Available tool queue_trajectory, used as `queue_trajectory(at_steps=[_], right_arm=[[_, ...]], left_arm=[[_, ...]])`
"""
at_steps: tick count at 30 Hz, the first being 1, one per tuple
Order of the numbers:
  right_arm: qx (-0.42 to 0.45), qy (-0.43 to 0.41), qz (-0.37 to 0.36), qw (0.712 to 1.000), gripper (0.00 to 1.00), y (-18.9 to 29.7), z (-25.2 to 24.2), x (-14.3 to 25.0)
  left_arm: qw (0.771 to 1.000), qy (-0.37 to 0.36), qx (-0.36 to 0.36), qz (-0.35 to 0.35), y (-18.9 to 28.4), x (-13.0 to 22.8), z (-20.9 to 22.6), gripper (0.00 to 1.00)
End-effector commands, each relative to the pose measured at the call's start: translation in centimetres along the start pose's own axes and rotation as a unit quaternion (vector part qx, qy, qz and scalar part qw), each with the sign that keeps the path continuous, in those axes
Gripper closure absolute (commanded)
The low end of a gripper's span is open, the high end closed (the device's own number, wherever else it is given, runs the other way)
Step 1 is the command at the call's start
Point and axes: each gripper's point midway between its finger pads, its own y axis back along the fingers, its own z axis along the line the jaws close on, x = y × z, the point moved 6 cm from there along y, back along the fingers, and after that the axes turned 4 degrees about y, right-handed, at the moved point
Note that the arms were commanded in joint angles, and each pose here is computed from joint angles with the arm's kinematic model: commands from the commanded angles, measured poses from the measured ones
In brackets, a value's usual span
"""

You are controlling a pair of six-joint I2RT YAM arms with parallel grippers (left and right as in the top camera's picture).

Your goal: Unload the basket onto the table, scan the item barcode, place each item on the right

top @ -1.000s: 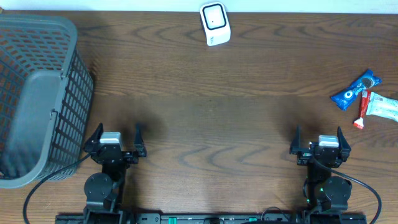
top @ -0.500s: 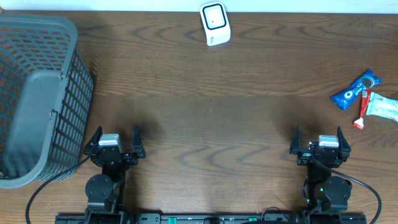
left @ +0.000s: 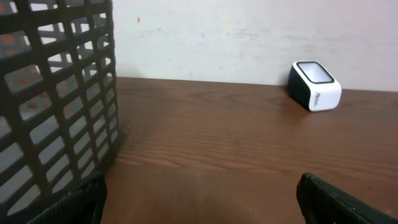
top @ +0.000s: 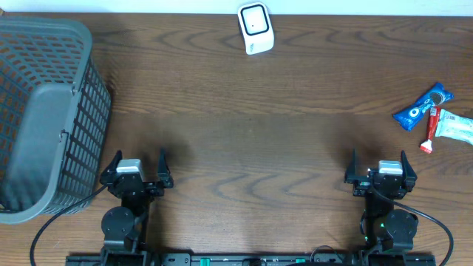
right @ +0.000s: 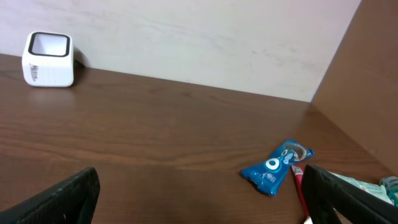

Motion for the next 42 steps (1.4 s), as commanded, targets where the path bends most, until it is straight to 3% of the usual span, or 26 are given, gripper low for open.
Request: queue_trajectory(at_steps=[1, 42], right_arm=[[-0.006, 0.003, -0.002, 1.0, 0.01, 0.02, 0.2, 0.02], [-0.006, 0.003, -0.002, 1.0, 0.01, 0.02, 0.2, 0.02]], left_arm=[[0.999, -0.019, 0.001, 0.027, -0.07, 1.44, 0.1, 0.02], [0.999, -0.015, 0.011, 0.028, -0.08, 1.43, -0.12, 0.02]])
